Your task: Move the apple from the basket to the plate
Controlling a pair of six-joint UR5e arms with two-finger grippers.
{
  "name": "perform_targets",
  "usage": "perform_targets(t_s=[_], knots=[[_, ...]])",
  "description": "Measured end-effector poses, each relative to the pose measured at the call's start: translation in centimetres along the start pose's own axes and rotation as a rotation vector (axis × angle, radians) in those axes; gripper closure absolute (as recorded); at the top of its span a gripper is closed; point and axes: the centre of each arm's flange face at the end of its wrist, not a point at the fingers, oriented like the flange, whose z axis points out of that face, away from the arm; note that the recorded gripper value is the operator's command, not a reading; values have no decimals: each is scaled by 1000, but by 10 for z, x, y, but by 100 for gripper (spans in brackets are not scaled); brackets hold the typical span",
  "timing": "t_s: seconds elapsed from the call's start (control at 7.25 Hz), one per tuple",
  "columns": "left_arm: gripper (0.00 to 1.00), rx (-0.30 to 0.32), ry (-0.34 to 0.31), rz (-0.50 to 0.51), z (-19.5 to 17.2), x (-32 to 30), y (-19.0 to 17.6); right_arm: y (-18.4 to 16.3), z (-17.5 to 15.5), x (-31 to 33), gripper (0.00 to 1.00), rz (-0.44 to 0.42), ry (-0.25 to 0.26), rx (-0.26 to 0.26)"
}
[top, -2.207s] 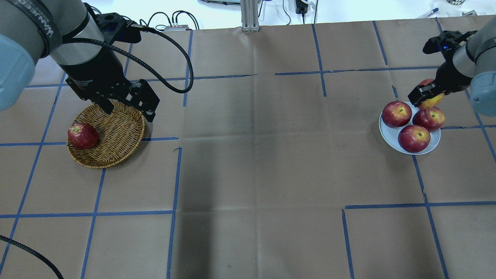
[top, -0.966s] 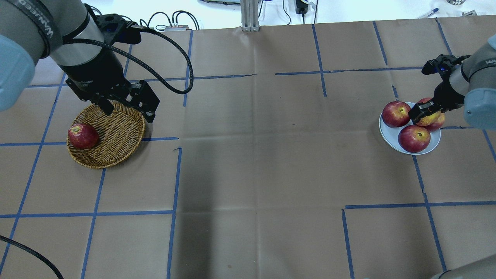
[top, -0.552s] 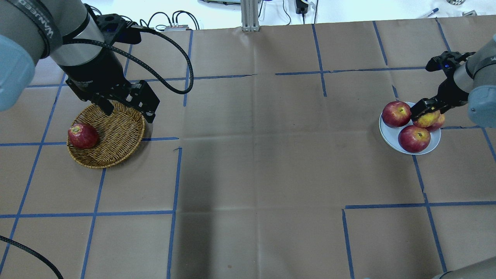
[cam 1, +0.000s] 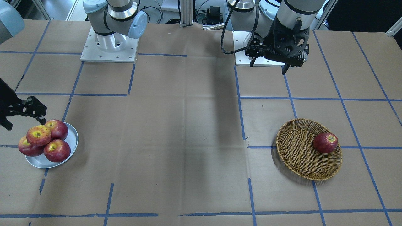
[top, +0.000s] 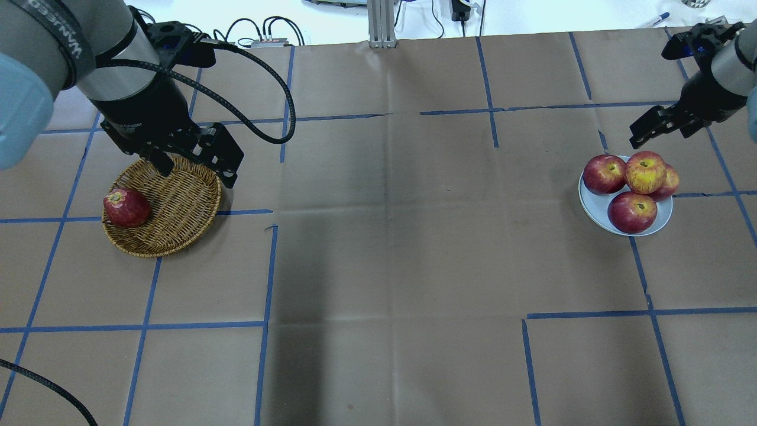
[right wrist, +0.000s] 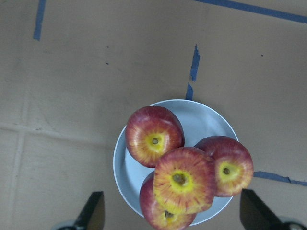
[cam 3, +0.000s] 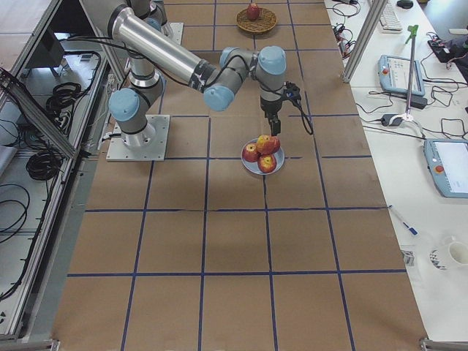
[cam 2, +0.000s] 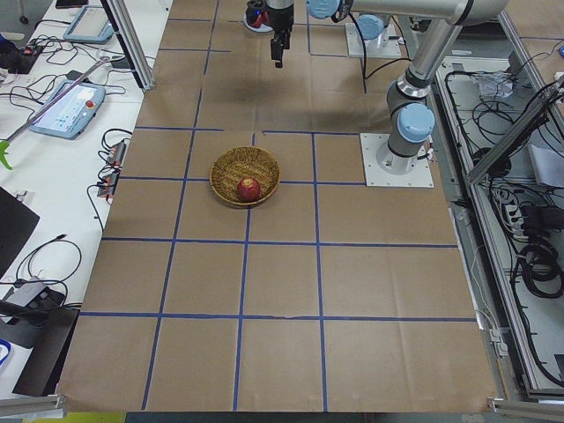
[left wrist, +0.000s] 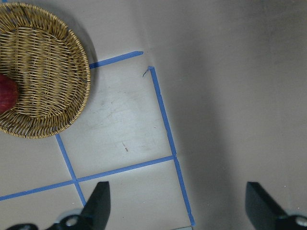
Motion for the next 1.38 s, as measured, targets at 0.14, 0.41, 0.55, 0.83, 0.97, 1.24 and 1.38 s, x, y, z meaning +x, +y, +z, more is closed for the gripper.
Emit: perform_targets(t_s=[0.14,0.41,0.55,0.83,0.97,1.24,1.38], knots=[[1,0,0,0,0,0,0,-1,-30,-31,0,28,-16,-20],[1,-1,0,1,0,1,0,18,-75,-103,0,109,-44,-75],[1,-1,0,1,0,1,0,28,-88,-141,0,146,-48,-97],[1,-4,-2,1,1,1,0,38,-99,-200,0,190,-38,-112],[1,-7,-1,-1,4,1,-1,40,-101,-213,0,195,-33,-113],[1,-16,-1,-2,11,2,4,42,-103,-218,0,195,-11,-114],[1,-20,0,-1,14,3,6,42,-103,-218,0,195,-6,-114]])
